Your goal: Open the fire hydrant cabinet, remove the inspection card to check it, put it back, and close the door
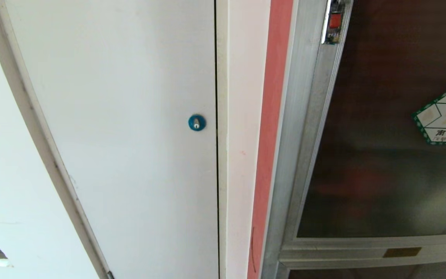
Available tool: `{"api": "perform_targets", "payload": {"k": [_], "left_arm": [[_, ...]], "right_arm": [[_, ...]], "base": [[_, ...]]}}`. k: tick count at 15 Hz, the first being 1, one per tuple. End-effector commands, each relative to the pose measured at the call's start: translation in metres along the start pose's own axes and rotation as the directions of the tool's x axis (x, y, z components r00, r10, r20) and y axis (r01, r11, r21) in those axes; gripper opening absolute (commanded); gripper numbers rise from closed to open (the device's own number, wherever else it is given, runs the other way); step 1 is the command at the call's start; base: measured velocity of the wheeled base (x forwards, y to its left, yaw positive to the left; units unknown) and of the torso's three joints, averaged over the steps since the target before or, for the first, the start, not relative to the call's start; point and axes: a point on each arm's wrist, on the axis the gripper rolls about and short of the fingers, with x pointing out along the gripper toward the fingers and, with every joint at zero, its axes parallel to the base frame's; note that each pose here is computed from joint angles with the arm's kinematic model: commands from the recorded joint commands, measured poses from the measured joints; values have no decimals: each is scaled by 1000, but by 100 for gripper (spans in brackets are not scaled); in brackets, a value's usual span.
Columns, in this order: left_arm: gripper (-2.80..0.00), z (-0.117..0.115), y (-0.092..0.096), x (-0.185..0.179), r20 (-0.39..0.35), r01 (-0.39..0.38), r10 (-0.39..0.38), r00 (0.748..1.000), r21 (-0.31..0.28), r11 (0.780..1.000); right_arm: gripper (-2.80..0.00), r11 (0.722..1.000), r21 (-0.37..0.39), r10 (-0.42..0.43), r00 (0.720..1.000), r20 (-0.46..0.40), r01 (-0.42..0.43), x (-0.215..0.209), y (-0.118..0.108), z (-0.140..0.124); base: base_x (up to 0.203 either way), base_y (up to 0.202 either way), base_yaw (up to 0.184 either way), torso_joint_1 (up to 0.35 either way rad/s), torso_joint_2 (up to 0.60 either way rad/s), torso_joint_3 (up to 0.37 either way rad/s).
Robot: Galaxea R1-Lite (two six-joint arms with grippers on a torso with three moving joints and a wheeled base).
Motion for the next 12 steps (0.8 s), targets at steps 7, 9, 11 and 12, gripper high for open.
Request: {"api": "perform_targets", "payload": {"k": [7,9,11,12], "left_arm": [[-280,-7,0,2,-26,0,0,1000,0,1000],[-280,-7,0,2,-27,0,0,1000,0,1000],[-280,-7,0,2,-25,0,0,1000,0,1000],[-280,-7,0,2,-25,0,0,1000,0,1000]], "right_arm": [[-280,1000,10,-12,997,-70,12,-13,3,3],[-280,1000,16,14,998,-58,-13,-25,11,13],[-280,999,29,49,996,-73,-47,-36,21,19],[-280,997,36,65,994,-83,-62,-40,25,21]], "base": [[0,0,0,0,0,0],[0,0,0,0,0,0],[0,0,0,0,0,0],[0,0,0,0,0,0]]}}
